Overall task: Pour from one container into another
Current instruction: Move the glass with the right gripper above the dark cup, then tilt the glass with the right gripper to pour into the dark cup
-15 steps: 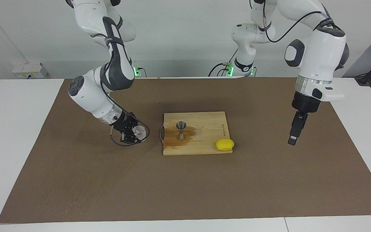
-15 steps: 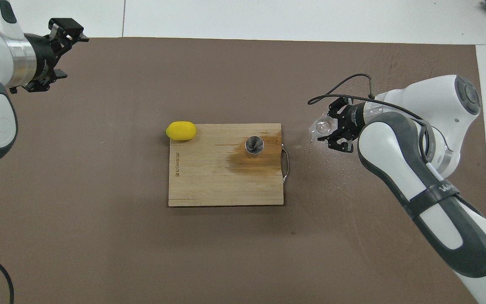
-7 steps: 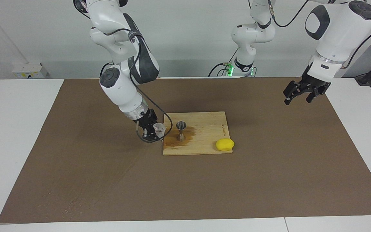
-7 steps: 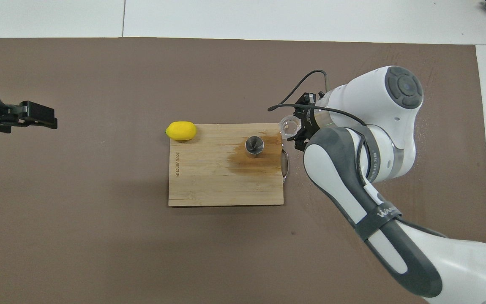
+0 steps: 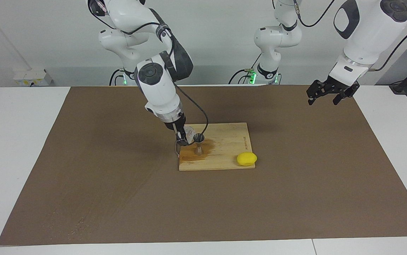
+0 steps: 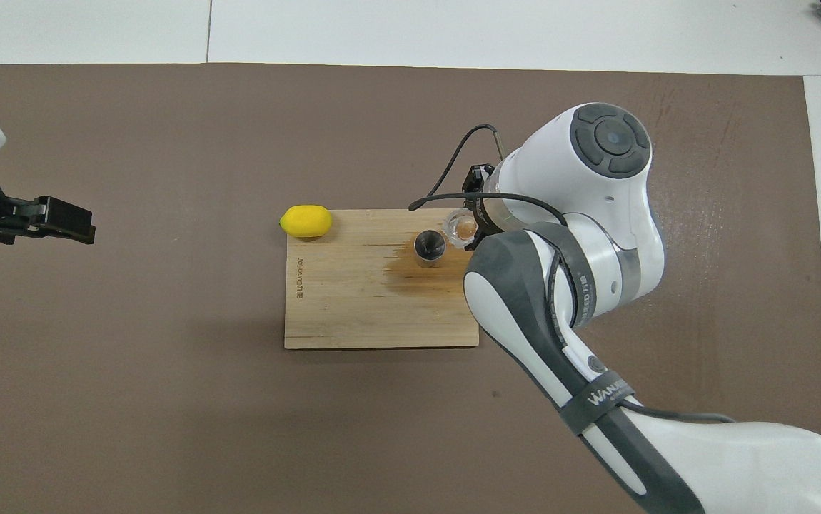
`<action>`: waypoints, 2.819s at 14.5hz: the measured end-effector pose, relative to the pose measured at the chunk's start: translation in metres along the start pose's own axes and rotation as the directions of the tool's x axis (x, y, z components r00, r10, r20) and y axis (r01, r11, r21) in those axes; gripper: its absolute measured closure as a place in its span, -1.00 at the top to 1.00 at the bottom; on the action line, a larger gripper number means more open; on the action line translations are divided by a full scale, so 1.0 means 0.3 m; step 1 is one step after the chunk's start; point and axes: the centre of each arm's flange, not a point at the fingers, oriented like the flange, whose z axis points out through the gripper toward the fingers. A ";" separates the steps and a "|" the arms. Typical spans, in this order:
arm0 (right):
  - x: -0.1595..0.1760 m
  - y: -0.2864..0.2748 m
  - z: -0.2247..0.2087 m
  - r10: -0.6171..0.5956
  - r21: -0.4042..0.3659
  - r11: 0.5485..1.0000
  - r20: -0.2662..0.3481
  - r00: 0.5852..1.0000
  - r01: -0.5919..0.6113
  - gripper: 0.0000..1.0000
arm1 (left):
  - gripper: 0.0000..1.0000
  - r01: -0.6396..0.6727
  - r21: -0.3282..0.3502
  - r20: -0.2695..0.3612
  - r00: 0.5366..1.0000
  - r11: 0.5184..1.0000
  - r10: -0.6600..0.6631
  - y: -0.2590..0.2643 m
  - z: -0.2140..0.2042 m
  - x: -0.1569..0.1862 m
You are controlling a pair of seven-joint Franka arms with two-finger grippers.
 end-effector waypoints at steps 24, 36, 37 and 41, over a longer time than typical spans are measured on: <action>-0.156 0.005 0.042 -0.245 -0.008 0.967 -0.310 0.919 0.256 0.01 | 1.00 -0.011 -0.009 -0.014 1.000 1.000 0.011 0.016 -0.116 -0.096; -0.227 0.027 0.048 -0.387 -0.044 0.913 -0.400 0.831 0.405 0.01 | 1.00 -0.011 -0.009 -0.013 1.000 1.000 0.011 0.016 -0.116 -0.096; -0.230 0.028 0.049 -0.403 -0.051 0.906 -0.404 0.821 0.419 0.01 | 1.00 -0.011 -0.009 -0.013 1.000 1.000 0.011 0.016 -0.116 -0.096; -0.260 0.040 0.052 -0.429 -0.059 0.892 -0.418 0.801 0.447 0.01 | 1.00 -0.011 -0.009 -0.013 1.000 1.000 0.011 0.016 -0.116 -0.096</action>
